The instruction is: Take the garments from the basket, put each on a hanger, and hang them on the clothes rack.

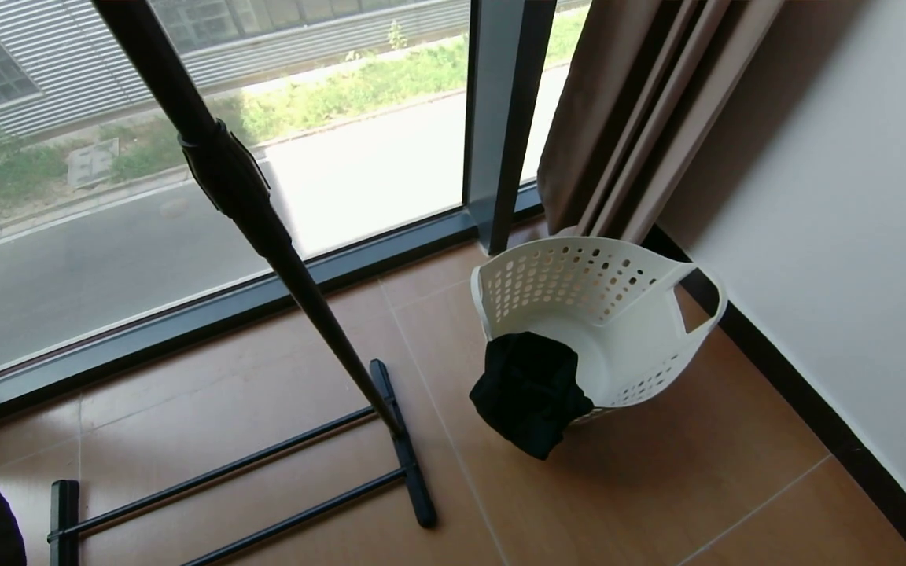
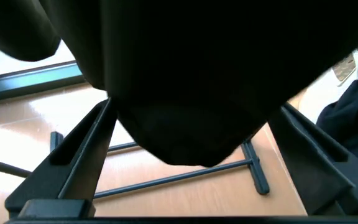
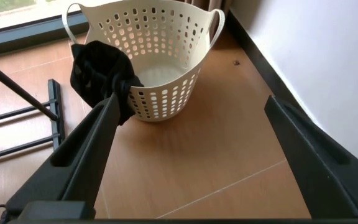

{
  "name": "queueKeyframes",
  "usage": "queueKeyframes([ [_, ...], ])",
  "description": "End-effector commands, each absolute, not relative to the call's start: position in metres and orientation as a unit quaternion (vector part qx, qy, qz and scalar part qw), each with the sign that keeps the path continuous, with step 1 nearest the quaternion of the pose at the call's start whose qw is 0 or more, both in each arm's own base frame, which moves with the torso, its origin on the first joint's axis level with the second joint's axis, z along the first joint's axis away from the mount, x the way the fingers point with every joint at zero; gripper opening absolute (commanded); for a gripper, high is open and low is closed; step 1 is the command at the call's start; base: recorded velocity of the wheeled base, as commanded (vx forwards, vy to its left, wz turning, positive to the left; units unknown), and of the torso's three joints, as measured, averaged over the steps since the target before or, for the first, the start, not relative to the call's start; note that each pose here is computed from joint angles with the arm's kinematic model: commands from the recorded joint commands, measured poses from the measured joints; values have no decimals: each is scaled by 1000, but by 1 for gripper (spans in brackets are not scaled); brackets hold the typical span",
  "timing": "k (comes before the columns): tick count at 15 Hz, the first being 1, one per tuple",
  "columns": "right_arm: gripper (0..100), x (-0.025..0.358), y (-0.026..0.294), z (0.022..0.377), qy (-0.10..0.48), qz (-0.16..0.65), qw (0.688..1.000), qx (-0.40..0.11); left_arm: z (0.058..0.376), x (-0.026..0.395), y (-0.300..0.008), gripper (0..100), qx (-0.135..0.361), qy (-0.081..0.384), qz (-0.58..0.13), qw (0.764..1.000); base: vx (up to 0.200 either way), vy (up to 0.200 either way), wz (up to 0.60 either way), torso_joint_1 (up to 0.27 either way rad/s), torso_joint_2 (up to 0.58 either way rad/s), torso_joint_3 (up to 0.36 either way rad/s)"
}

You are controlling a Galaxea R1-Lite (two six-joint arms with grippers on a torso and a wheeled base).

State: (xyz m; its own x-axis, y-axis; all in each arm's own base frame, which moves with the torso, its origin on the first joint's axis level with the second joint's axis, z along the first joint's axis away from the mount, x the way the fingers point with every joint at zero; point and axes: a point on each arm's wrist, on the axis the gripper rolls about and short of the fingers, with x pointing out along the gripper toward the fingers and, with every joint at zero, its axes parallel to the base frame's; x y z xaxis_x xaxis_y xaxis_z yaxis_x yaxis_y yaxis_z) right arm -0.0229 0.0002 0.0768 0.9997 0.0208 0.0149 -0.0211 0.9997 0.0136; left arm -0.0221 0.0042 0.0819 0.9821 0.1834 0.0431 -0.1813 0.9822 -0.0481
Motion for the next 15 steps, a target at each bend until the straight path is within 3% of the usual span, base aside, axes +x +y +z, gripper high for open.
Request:
queueKeyframes([
  [1, 100, -23, 0, 77, -7, 11, 1000, 7, 82, -22, 4, 100, -21, -24, 91, 995, 0, 0, 0, 2, 7, -203],
  [6, 100, -23, 0, 77, -7, 12, 1000, 4, 82, -22, 4, 100, -20, -24, 90, 995, 0, 0, 0, 1, 1, -179],
  [8, 100, -23, 0, 75, 0, 14, 1000, -19, 82, -22, 4, 100, -20, -24, 89, 996, 0, 0, 0, -1, -1, -30],
  [10, 100, -16, 1, 77, 46, 32, 997, -57, 82, -22, 4, 100, -18, -24, 88, 996, 0, 0, 0, 0, 0, 0],
  [12, 100, 0, 4, 86, 120, 105, 986, -57, 82, -22, 4, 100, -18, -24, 89, 996, 0, 0, 0, 0, 0, 0],
  [15, 100, 28, 7, 112, 181, 163, 969, -47, 82, -22, 4, 100, -13, -24, 86, 996, 0, 0, 0, 0, 0, 0],
])
